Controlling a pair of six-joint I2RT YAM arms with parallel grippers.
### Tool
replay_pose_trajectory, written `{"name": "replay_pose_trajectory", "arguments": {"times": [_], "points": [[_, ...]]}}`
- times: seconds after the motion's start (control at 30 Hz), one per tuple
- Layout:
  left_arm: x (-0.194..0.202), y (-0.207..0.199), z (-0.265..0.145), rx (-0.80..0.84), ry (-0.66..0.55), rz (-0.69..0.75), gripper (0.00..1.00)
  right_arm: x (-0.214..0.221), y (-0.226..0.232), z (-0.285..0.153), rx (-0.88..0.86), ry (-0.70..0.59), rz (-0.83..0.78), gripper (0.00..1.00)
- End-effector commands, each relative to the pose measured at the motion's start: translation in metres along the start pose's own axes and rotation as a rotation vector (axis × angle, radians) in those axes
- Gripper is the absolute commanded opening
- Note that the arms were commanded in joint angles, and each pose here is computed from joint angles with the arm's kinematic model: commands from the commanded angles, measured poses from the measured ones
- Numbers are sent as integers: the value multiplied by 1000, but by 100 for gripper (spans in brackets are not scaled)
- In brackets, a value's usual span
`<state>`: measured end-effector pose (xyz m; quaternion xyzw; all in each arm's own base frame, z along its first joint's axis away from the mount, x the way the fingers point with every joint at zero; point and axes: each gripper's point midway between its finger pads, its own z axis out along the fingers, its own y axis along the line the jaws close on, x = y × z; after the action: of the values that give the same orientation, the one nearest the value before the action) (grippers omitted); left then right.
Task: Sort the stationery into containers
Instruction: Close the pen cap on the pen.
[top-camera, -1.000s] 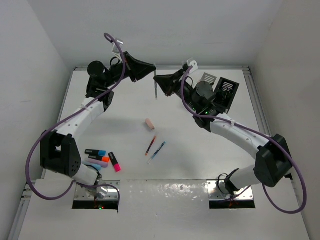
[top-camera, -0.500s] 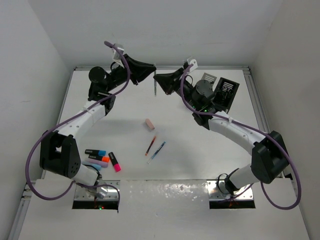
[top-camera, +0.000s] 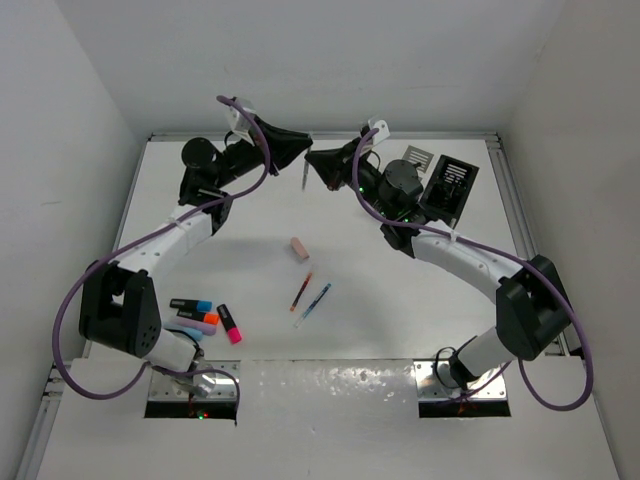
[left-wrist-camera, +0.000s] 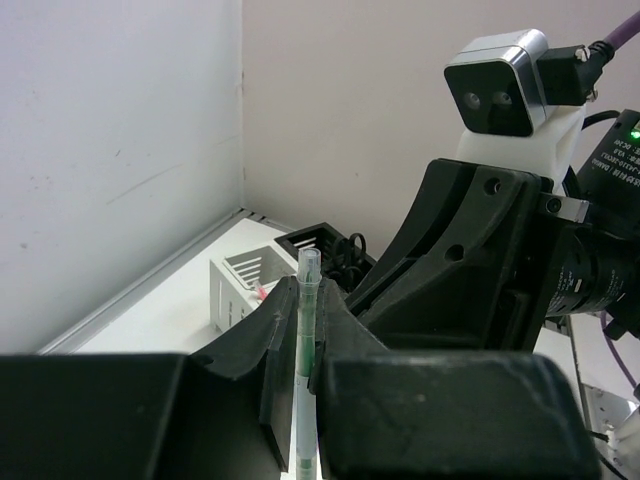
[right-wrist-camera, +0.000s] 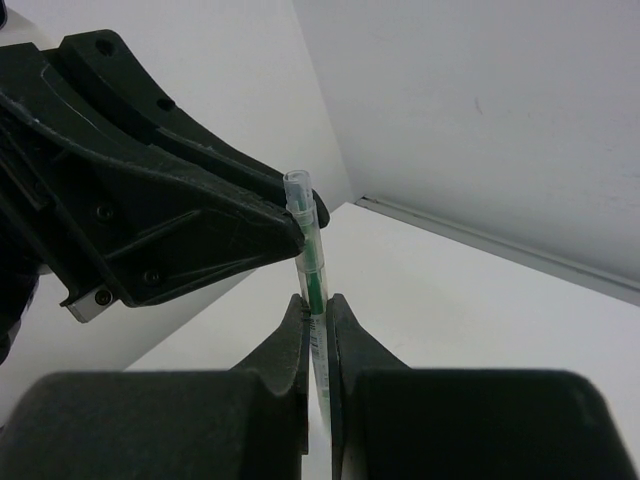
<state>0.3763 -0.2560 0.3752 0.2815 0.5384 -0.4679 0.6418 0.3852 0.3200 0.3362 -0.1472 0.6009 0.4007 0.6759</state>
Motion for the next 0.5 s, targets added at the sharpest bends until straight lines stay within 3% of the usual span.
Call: {"name": "replay_pose_trajectory", "arguments": {"times": [0.0,0.4,0.47], "points": [[70,-24,-14,88,213,-173,0,-177,25,-17,-29,-540,-74,0],[44,-19,-10,101,171,-33,0,-120,16,-14,-16,-394,5,0],[38,-20,-10,111,157,-21,4,-112,17,-13,-15,-373,8,0]]}}
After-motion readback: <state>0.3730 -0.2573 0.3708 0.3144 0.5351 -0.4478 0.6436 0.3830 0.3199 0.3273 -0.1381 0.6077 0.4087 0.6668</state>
